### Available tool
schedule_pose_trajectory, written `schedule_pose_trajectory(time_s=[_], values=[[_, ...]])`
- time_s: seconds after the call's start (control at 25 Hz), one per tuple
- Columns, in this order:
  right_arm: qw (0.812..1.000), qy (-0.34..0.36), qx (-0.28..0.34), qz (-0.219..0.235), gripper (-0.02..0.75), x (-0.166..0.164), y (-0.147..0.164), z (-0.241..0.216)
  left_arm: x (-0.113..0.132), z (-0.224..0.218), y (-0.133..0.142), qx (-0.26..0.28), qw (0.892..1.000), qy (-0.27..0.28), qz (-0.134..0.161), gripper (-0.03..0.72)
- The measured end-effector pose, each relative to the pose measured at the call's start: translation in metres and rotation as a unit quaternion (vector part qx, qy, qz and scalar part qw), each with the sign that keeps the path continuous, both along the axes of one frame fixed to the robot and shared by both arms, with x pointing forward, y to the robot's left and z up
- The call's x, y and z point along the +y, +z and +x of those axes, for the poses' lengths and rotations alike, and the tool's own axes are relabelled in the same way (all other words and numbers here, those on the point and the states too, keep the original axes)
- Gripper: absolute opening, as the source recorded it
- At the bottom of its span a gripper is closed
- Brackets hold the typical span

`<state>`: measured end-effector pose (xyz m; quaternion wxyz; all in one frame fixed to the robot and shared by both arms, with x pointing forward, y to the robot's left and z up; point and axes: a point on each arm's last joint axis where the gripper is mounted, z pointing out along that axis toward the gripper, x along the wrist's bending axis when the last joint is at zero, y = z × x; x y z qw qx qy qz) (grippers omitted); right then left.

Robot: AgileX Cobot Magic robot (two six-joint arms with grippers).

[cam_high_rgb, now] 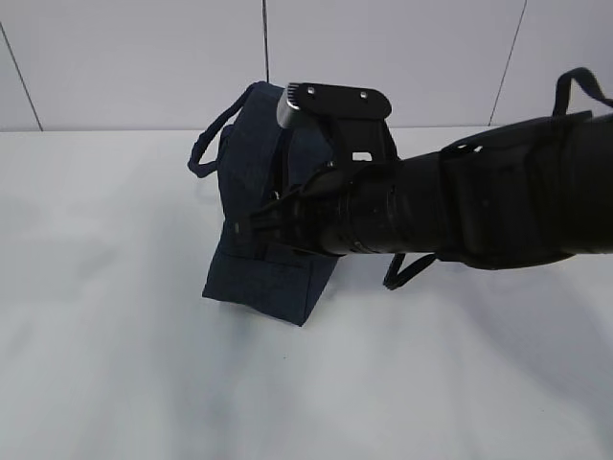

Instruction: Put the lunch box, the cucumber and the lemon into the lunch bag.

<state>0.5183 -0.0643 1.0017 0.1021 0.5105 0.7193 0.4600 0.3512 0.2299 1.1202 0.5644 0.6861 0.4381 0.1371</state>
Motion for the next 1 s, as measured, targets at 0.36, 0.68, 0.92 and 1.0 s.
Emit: schedule_pose_trajectory(time_s=[0.36, 0.68, 0.92, 1.0], values=[[0.998, -0.002, -0.058, -0.034, 0.0, -0.01, 0.022, -0.002, 0.0, 0.0, 0.0, 0.0, 1.0, 0.0, 0.0, 0.239], [0.994, 0.013, -0.084, -0.07, 0.0, -0.012, 0.023, -0.001, 0.0, -0.001, 0.0, 0.003, 1.0, -0.004, 0.001, 0.239], [0.991, 0.012, -0.098, -0.086, 0.0, -0.013, 0.025, 0.001, -0.001, -0.001, -0.001, 0.004, 1.0, -0.005, 0.001, 0.239], [0.991, 0.011, -0.104, -0.083, 0.0, -0.012, 0.03, 0.003, -0.001, -0.001, -0.001, 0.004, 1.0, -0.005, 0.001, 0.239]])
